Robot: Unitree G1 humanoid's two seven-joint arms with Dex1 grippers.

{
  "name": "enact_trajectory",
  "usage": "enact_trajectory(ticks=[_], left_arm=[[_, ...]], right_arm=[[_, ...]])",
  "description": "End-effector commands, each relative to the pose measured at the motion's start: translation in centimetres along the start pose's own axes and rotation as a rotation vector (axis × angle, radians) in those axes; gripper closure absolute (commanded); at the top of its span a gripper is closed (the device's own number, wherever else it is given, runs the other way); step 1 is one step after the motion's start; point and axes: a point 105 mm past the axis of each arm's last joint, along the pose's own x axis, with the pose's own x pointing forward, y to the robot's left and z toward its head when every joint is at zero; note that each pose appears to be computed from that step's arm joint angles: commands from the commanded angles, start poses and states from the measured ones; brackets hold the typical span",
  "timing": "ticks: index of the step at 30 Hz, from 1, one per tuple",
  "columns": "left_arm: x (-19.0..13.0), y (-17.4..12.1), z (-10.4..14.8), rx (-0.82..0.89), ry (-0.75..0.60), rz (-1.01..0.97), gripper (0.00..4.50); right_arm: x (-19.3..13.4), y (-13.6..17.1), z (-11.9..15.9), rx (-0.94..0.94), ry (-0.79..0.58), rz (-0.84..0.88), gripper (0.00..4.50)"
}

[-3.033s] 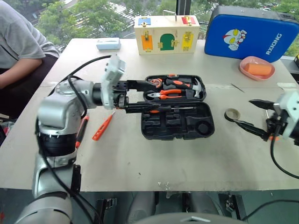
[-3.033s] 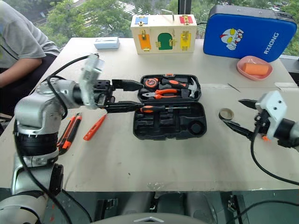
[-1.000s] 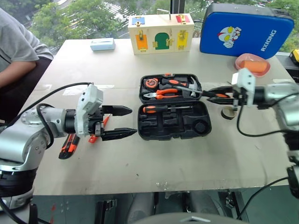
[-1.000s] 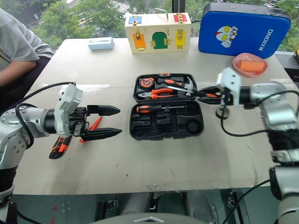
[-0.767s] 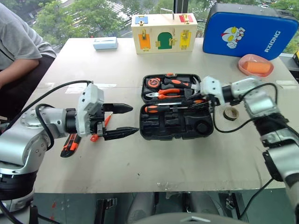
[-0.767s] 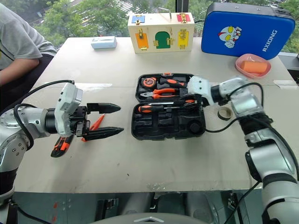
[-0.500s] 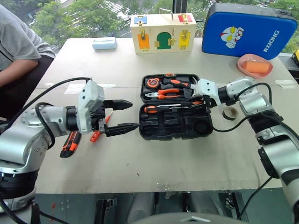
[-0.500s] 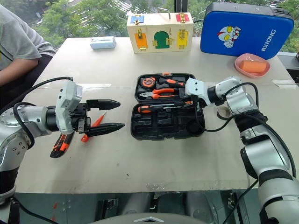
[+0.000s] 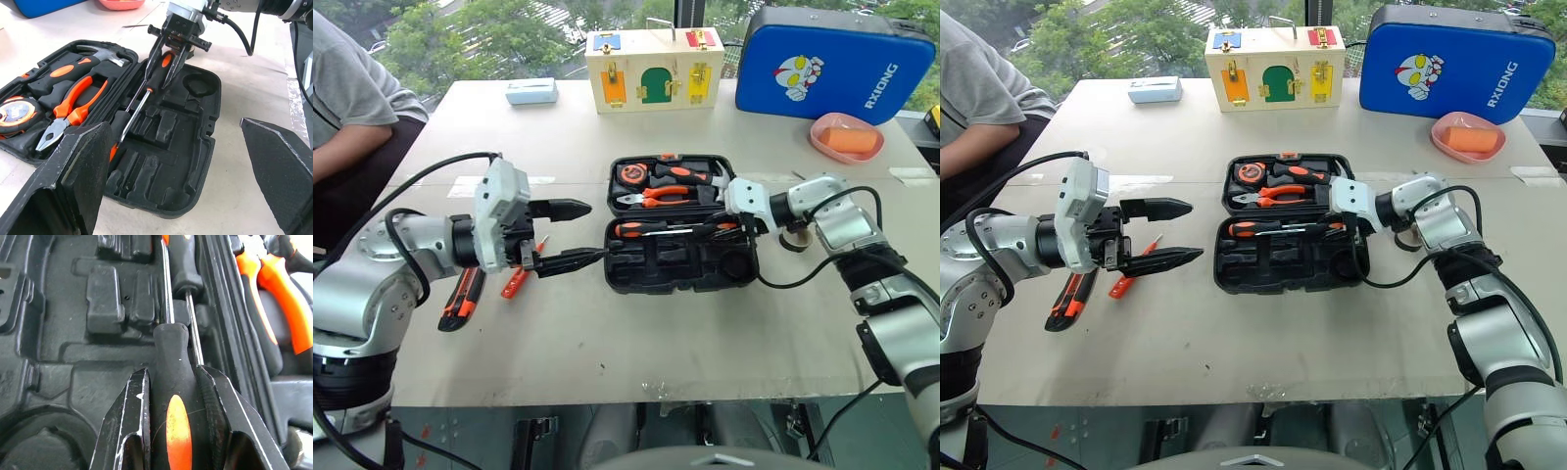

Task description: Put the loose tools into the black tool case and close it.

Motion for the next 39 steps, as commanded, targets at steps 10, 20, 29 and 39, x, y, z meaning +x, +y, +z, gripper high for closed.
enact_trajectory(ticks=[10, 20, 29, 39], left_arm=[[0.4, 0.1, 1.3, 0.047, -0.026, -0.009, 0.00], [0.5, 0.2, 1.2, 0.044, -0.026, -0.008, 0.00], [0.9, 0.3, 1.2, 0.043, -0.029, -0.017, 0.00], [0.9, 0.2, 1.2, 0.046, -0.027, -0.016, 0.00]], right_arm=[[-0.1, -0.2, -0.1, -0.017, 0.011, -0.023, 3.95], [-1.1, -0.4, 5.6, 0.038, -0.237, -0.025, 1.07], [1.9, -0.4, 4.3, 0.084, -0.186, -0.070, 4.37], [4.1, 1.1, -0.7, 0.028, 0.019, -0.059, 4.45]])
